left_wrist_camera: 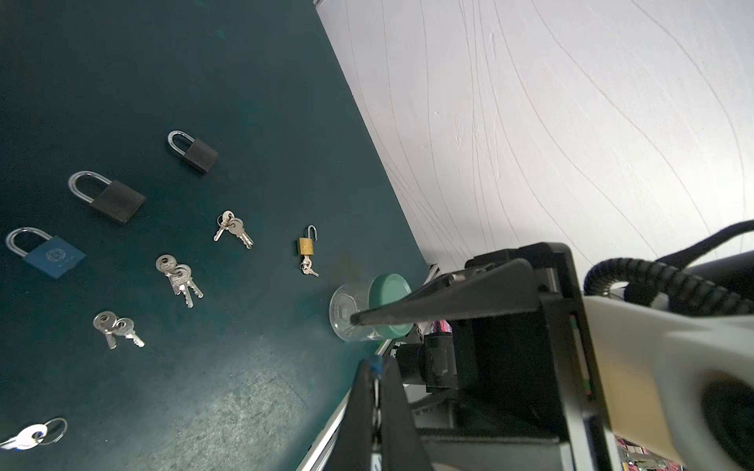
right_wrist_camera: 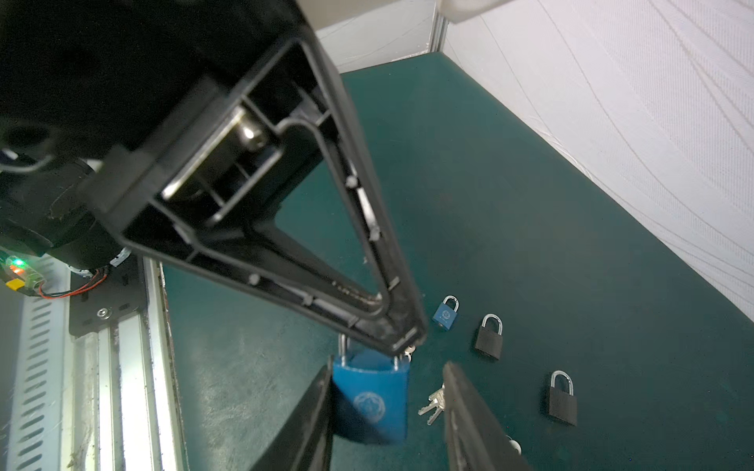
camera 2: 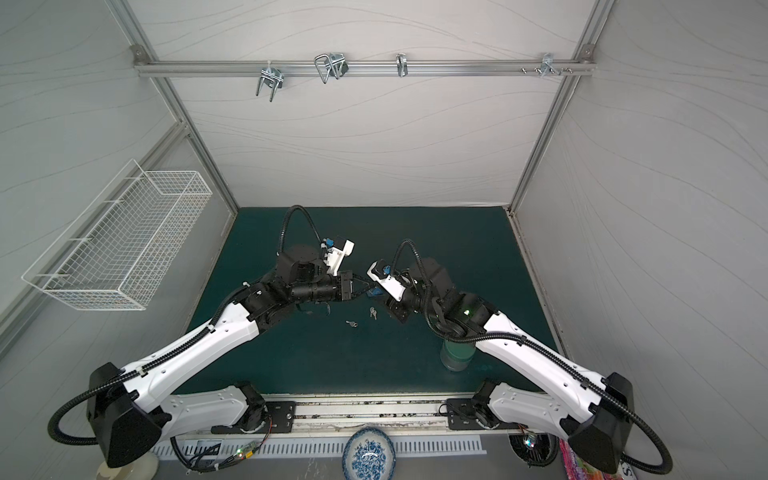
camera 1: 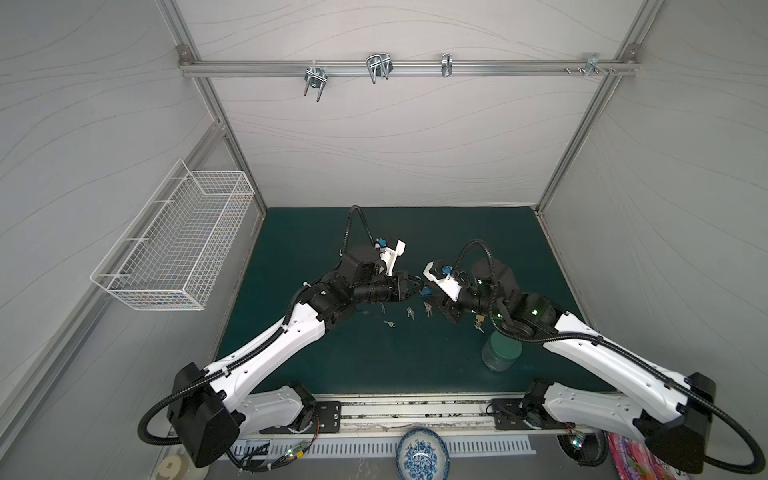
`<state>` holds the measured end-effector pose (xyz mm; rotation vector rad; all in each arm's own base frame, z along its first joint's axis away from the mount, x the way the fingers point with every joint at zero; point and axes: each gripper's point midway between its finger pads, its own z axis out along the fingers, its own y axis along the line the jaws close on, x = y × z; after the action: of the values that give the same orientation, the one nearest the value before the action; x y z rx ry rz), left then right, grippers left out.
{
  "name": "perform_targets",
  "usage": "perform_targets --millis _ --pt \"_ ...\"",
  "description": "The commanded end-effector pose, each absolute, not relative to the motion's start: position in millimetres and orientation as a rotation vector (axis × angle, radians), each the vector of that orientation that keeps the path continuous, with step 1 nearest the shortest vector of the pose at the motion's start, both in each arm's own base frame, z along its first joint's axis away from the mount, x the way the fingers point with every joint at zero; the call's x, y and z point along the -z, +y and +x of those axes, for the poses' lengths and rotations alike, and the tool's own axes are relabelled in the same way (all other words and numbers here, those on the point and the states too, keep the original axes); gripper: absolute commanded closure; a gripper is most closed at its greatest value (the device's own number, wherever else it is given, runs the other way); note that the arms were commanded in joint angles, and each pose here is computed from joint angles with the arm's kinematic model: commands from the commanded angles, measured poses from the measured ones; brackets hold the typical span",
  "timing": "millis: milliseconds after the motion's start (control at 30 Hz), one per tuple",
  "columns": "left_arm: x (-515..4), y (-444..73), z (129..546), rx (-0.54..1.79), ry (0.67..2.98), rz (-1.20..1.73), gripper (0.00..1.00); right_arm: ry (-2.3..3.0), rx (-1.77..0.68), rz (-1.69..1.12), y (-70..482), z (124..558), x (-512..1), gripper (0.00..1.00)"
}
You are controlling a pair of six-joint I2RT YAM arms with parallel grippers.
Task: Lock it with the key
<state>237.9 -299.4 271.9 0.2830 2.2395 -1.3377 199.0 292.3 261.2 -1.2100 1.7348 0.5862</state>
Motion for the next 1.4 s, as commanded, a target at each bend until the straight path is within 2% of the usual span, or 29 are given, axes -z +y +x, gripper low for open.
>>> perform_targets --millis 0,433,567,667,700,733,767,867,967,1033,1067,1200,1367 --pt "-306 -303 241 1.368 2.117 0.327 1.0 1.684 -0.593 -1.211 298 200 -274 0.59" --pt "-300 -304 244 1.363 2.14 0.305 1.0 1.698 -0.577 -1.179 296 203 -277 0.76" --pt "-301 -302 245 1.352 2.143 0.296 1.0 1.696 -0.59 -1.163 293 201 -280 0.84" --pt "-305 -304 242 1.356 2.131 0.329 1.0 1.709 -0.585 -1.148 289 200 -280 0.94" --pt "-307 -304 242 1.351 2.127 0.344 0.92 1.712 -0.584 -1.146 288 200 -280 0.97" --pt "-310 -303 241 1.337 2.121 0.358 0.79 1.718 -0.58 -1.143 286 200 -280 1.0" --pt "-312 -299 242 1.306 2.121 0.359 0.66 1.724 -0.575 -1.136 284 199 -280 1.0" --pt "-309 -280 251 1.138 2.148 0.319 0.36 1.738 -0.572 -1.114 279 199 -277 1.0" --pt "-291 -246 264 0.895 2.227 0.227 0.17 1.818 -0.573 -1.073 274 204 -262 1.0" --pt "-279 -226 269 0.824 2.254 0.169 0.05 1.903 -0.555 -1.044 272 212 -246 1.0" --pt "-273 -217 270 0.805 2.266 0.133 0.01 1.951 -0.548 -1.035 271 215 -238 1.0" --pt "-243 -178 269 0.725 2.321 -0.011 0.01 2.109 -0.521 -1.026 278 225 -202 1.0" --pt "-204 -140 254 0.51 2.421 -0.119 0.01 2.267 -0.532 -1.003 297 237 -162 1.0"
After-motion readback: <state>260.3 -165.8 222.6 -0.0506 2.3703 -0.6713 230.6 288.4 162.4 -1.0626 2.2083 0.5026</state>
